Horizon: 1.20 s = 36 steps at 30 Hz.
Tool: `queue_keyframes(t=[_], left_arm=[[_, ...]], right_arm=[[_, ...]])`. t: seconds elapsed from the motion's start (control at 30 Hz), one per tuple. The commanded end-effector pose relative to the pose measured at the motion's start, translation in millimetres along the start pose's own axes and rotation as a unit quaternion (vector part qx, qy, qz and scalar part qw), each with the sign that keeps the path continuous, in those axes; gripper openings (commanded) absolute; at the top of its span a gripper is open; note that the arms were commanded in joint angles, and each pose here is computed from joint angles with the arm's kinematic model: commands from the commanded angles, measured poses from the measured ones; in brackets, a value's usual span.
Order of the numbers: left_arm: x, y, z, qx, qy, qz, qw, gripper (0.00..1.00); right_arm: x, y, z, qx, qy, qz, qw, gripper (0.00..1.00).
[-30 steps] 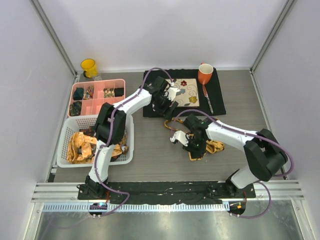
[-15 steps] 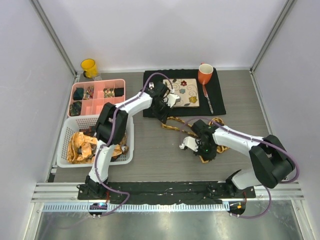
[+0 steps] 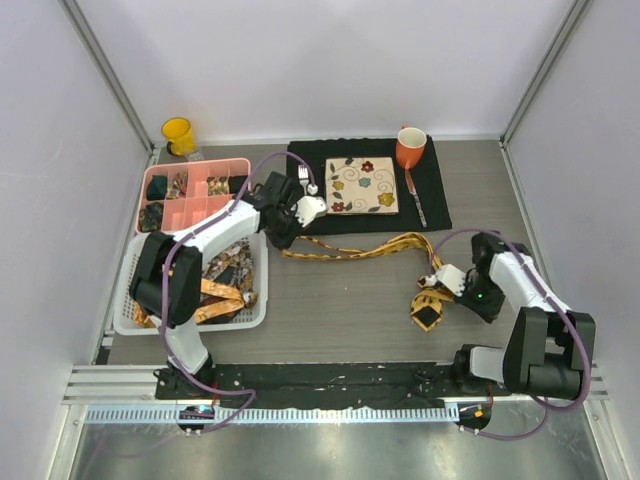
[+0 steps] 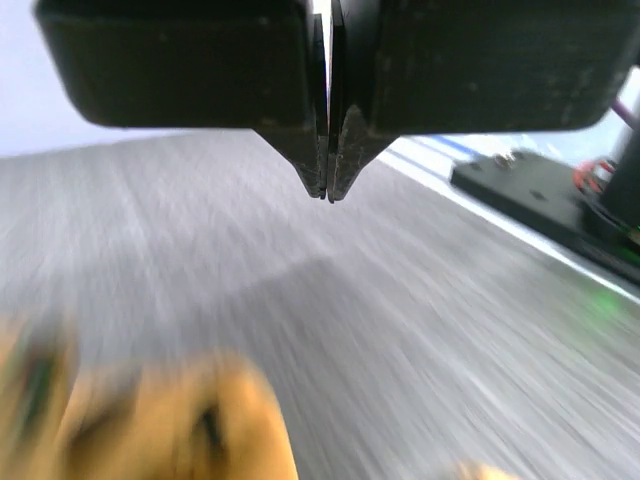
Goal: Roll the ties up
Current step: Flatten out the tie at the center of the board.
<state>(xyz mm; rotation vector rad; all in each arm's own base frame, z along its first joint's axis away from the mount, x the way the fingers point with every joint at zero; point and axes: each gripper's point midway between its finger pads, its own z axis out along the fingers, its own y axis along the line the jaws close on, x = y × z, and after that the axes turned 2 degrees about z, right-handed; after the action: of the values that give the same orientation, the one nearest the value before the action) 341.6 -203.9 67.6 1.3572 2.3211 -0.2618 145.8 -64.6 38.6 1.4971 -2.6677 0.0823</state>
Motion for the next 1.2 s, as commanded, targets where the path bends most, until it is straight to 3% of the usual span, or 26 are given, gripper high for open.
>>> queue_keyframes(t=[0.0,0.07,0.2,0.33,0.37,0.7,0.97,1.17], left_arm=[[0.2,27.3,-14.4,-0.055,-0.018,0.038,0.998,0.00],[2.1,27.1,-14.8,-0.055,-0.016,0.037,0.998,0.00],[0.8,29.4,-11.4,-0.059,-0.011,0.015,0.998,0.00],[-1.2,38.7,-9.8,-0.072,-0.008,-0.015,0.997,0.00],[-2.3,39.1,-9.8,-0.071,-0.010,-0.025,0.997,0.00],[-9.3,37.5,-9.9,-0.059,-0.020,-0.058,0.996,0.00],[-6.7,38.8,-8.3,-0.054,-0.015,-0.075,0.996,0.00],[-7.1,43.1,-11.5,-0.058,-0.018,-0.068,0.996,0.00]], right_arm=[[30.7,-16.1,-7.7,-0.010,0.024,-0.028,0.999,0.01],[20.0,-8.0,-13.9,-0.060,-0.016,0.017,0.998,0.02],[-37.1,-7.5,-66.2,-0.108,-0.163,0.076,0.978,0.08],[-75.1,9.0,-78.2,-0.110,-0.200,0.089,0.970,0.09],[-90.2,11.4,-76.9,-0.097,-0.204,0.064,0.972,0.09],[-125.7,31.5,-16.2,-0.040,-0.174,0.059,0.982,0.05],[-98.2,25.7,33.6,0.006,-0.095,0.057,0.994,0.02],[-58.4,3.6,36.0,0.060,-0.026,0.014,0.998,0.01]])
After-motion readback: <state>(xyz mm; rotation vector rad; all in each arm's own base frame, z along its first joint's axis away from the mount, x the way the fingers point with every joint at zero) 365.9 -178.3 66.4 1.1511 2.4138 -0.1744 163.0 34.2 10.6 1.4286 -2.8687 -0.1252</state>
